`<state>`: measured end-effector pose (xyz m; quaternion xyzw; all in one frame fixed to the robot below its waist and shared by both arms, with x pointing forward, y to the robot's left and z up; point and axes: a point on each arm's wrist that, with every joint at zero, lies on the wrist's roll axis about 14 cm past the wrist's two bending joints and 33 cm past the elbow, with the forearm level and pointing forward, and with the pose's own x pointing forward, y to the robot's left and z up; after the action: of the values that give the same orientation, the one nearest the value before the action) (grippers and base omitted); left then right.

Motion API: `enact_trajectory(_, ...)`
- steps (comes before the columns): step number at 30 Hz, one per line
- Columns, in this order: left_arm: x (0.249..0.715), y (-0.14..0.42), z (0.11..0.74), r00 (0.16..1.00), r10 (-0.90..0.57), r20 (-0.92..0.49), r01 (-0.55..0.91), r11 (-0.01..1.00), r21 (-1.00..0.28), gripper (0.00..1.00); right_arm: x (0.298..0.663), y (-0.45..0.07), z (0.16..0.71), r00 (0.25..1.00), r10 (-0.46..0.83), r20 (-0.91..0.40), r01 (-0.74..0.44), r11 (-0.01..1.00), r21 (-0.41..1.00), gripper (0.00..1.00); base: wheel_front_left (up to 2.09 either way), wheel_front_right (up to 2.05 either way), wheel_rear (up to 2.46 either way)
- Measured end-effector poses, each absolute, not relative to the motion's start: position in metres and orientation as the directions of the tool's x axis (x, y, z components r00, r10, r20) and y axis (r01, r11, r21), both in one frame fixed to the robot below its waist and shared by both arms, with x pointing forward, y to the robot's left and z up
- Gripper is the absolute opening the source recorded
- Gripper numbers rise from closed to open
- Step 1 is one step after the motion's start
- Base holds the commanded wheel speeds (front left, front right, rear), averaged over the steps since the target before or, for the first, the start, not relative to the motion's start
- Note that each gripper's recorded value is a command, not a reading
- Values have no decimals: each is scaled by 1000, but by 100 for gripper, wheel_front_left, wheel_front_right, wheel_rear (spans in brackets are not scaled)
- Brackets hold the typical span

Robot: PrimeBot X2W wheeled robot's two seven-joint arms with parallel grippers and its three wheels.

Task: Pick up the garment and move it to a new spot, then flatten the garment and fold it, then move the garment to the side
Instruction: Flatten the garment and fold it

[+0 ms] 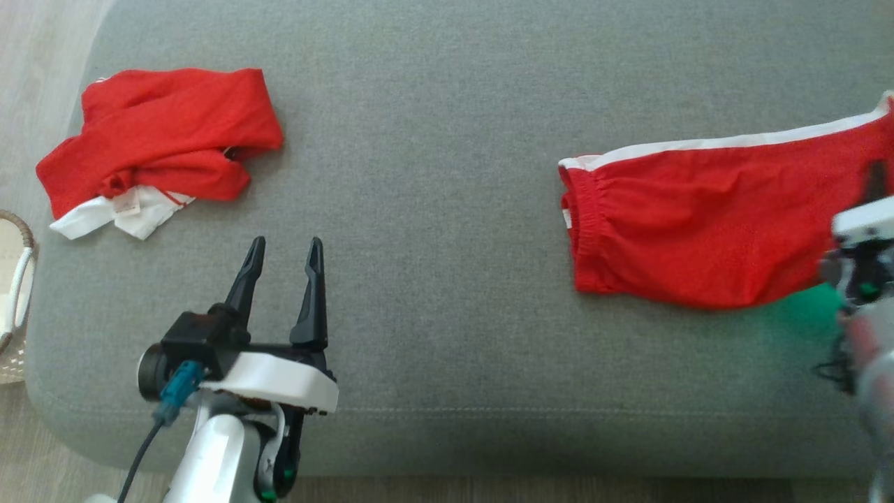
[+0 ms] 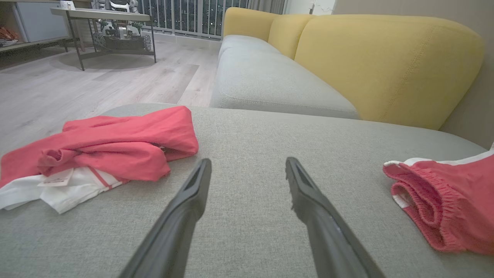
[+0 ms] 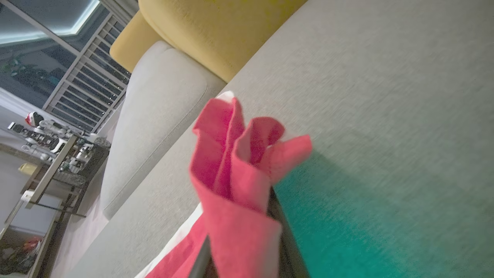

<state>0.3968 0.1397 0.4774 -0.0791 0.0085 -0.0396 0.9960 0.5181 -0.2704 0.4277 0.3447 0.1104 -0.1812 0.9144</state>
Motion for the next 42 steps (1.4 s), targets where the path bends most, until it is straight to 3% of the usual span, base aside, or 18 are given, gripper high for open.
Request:
enact_trajectory(10, 390, 137, 480, 996, -85, -6, 83, 982, -167, 100, 510, -236, 438, 945, -202, -256, 315, 769, 556, 0, 0, 0, 0)
enact_trajectory(19, 378, 141, 487, 998, -65, 10, 66, 983, -172, 100, 510, -168, 479, 995, -19, -97, 64, 871, 487, 0, 0, 0, 0)
enact_trajectory(28, 373, 152, 486, 999, -32, 5, 32, 983, -179, 100, 491, -94, 464, 972, 207, -109, -128, 862, 490, 0, 0, 0, 0)
enact_trajectory(42, 370, 160, 474, 999, -4, -34, -2, 983, -185, 100, 477, -53, 422, 910, 345, -231, -236, 887, 397, 0, 0, 0, 0)
